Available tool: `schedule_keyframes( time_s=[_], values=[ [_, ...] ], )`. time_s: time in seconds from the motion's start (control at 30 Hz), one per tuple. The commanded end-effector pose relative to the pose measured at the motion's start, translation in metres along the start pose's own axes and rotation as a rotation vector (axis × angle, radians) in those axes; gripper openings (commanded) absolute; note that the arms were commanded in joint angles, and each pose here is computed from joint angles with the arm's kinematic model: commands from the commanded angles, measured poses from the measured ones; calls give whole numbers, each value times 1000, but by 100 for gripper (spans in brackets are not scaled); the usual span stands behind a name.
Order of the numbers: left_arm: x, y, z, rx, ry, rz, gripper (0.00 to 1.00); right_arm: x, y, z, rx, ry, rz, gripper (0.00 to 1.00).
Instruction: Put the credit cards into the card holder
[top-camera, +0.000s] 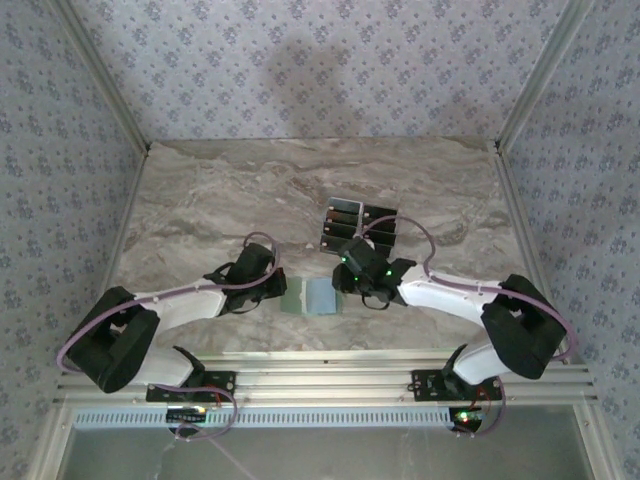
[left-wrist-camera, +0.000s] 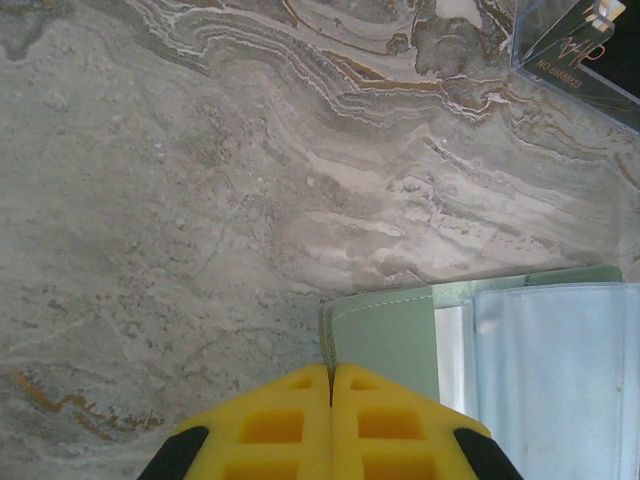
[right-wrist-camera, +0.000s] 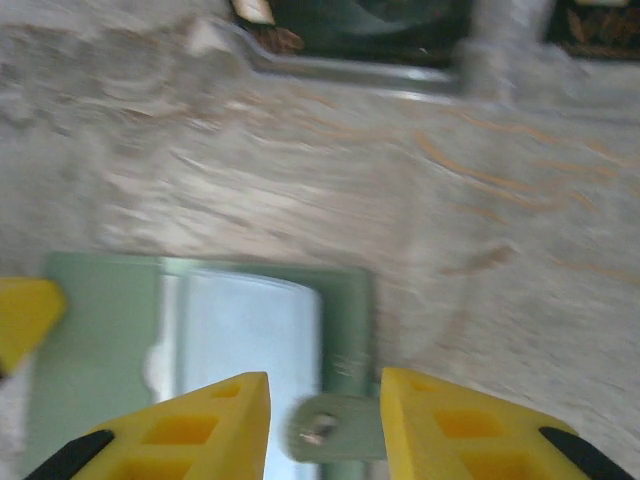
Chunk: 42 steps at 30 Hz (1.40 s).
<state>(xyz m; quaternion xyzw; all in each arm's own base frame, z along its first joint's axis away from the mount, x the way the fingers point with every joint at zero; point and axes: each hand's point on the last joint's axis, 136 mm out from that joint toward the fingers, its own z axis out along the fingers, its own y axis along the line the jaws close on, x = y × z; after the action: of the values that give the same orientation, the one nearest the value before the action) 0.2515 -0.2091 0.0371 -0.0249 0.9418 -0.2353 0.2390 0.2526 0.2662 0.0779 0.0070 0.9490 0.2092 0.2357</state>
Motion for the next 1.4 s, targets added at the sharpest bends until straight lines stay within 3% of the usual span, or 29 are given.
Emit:
schedule_keyframes(
  time_s=[0.0,0.3,0.83,1.27,1.37],
  values=[
    [8,14,2,-52,31,20,0,1,22,5,-30,40,-65,36],
    [10,16,6,-57,36,11,0,26,49,35,-24,134,-148,34],
    [11,20,7,-70,33,-2,0,37,-42,12,124,92,-40,32],
    [17,29,13,-102,47,-9,0,59,-70,26,161,123,5,30],
    [19,34,13,-126,54,-10,26,60,-71,27,164,125,6,30]
  ],
)
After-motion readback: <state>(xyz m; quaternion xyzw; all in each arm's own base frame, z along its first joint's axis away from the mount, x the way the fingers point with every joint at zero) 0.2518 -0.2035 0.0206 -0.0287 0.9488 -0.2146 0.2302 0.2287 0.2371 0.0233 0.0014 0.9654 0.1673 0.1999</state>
